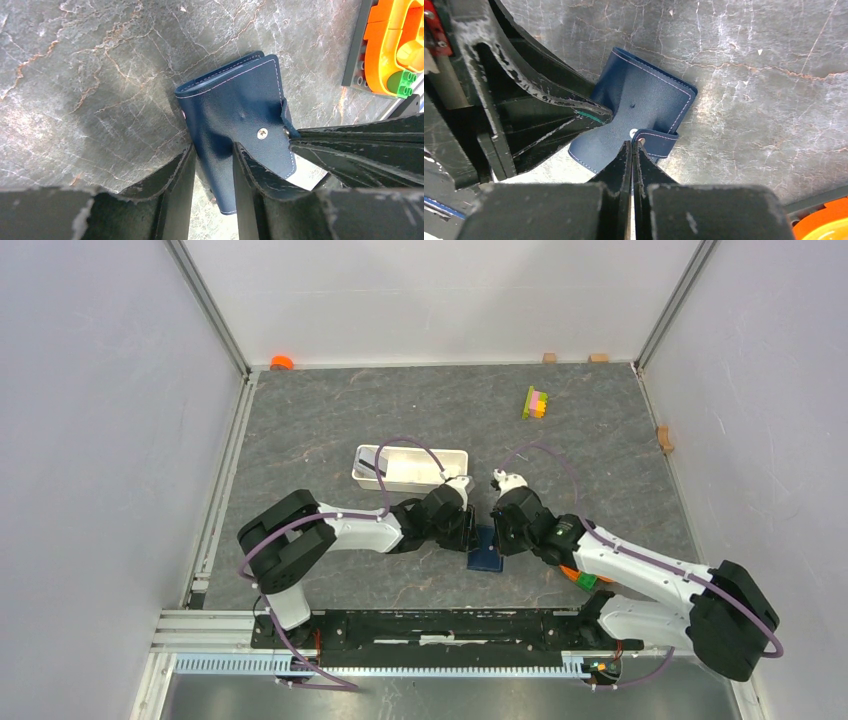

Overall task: Put the credit cards into the card holder
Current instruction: Close the card holder at the center of the board.

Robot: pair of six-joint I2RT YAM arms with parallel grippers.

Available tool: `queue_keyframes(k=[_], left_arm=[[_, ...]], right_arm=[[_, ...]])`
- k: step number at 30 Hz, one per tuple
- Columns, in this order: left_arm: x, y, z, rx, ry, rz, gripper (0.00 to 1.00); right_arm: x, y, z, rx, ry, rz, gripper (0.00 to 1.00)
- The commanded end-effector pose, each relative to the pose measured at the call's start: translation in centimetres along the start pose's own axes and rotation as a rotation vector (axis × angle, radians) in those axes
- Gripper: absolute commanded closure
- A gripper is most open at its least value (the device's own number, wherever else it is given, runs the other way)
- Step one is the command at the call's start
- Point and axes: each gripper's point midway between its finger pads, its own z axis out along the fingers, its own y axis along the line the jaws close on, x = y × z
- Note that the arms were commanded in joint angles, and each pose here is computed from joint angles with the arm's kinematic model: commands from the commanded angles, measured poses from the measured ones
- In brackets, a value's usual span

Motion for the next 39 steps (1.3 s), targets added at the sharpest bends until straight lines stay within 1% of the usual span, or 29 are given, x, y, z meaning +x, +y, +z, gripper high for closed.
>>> queue_keyframes(k=[1,4,12,23,33,39], left_arm=[[3.6,4.0,0.5,-0.149,0.105,0.033,0.6],[3.6,3.9,0.6,-0.143,0.107,0.034,0.6],[3.6,3.9,0.6,-0.142,0.108,0.03,0.61],[3.6,3.8,0.6,-0.14,0.107,0.031,0.61],[3.6,3.8,0.6,-0.135,0.109,0.029,0.62],[3.7,3.7,0.8,-0.13,0.113,0.028,0.62]], right_arm=[[-0.4,1.1,0.6,-0.052,-0.015,-0.017,1.0],[0.3,0.5,1.1,-0.029,0.004,-0.027,1.0],[1.2,0.6,1.8,-0.038,0.026,-0.029,1.0],[1.4,0.9,1.9,-0.058,0.031,-0.025,1.0],[2.6,1.0,2.6,-0.067,0.081,-0.027,1.0],[2.6,1.2,2.5,-0.081,0.078,-0.024,1.0]])
